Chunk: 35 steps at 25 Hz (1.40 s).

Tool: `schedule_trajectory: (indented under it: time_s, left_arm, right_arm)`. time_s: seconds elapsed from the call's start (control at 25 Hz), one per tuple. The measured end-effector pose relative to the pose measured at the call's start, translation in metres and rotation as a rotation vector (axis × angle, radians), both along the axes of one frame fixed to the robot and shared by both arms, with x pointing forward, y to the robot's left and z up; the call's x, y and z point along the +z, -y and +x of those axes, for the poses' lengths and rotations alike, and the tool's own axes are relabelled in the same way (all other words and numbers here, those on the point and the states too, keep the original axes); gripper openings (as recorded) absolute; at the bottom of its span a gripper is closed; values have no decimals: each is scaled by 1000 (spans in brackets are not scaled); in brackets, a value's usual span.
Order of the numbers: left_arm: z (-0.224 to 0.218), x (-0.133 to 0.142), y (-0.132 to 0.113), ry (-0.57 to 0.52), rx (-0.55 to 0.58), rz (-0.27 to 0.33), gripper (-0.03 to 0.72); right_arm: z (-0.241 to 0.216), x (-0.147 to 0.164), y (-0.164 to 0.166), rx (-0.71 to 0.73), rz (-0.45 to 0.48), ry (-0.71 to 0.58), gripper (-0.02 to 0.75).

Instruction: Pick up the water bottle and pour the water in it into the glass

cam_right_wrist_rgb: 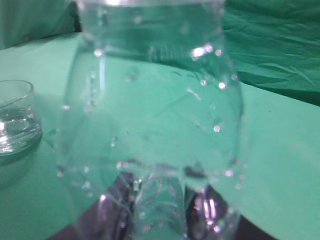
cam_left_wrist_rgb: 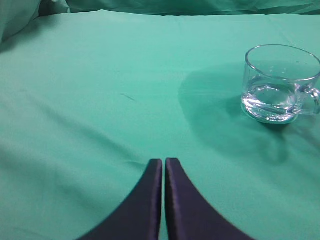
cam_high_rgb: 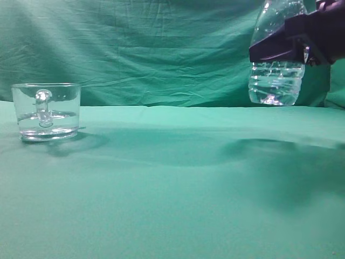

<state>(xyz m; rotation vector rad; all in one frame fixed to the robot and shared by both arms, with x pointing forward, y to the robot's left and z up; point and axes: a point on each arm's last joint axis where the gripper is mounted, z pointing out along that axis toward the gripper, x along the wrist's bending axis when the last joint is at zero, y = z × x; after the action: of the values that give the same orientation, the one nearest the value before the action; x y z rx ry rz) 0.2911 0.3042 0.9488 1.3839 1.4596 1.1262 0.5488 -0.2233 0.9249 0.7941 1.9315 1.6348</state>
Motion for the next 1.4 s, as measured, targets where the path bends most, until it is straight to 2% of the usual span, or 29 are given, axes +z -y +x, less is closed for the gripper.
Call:
schedule_trajectory:
  time_s: [0.24, 0.8, 0.84, 0.96, 1.08, 1.2, 1.28, 1.32, 1.4]
  left_arm:
    - [0, 0, 0, 0, 0, 0, 0]
    - [0, 0, 0, 0, 0, 0, 0]
    - [0, 0, 0, 0, 0, 0, 0]
    - [0, 0, 0, 0, 0, 0, 0]
    - [0, 0, 0, 0, 0, 0, 0]
    - [0, 0, 0, 0, 0, 0, 0]
    - [0, 0, 0, 0, 0, 0, 0]
    - [0, 0, 0, 0, 0, 0, 0]
    - [0, 0, 0, 0, 0, 0, 0]
  right_arm:
    - [6, -42, 4, -66, -8, -73, 235]
    - [7, -45, 4, -57, -18, -31, 235]
    - [7, -45, 4, -57, -18, -31, 292]
    - [7, -46, 4, -57, -21, -31, 393]
    - [6, -46, 4, -54, -27, -35, 538]
    - [7, -37, 4, -54, -19, -16, 650]
    - [7, -25, 4, -60, 9, -5, 642]
    - [7, -18, 4, -63, 23, 6, 683]
    - [6, -3, 4, -64, 47, 34, 669]
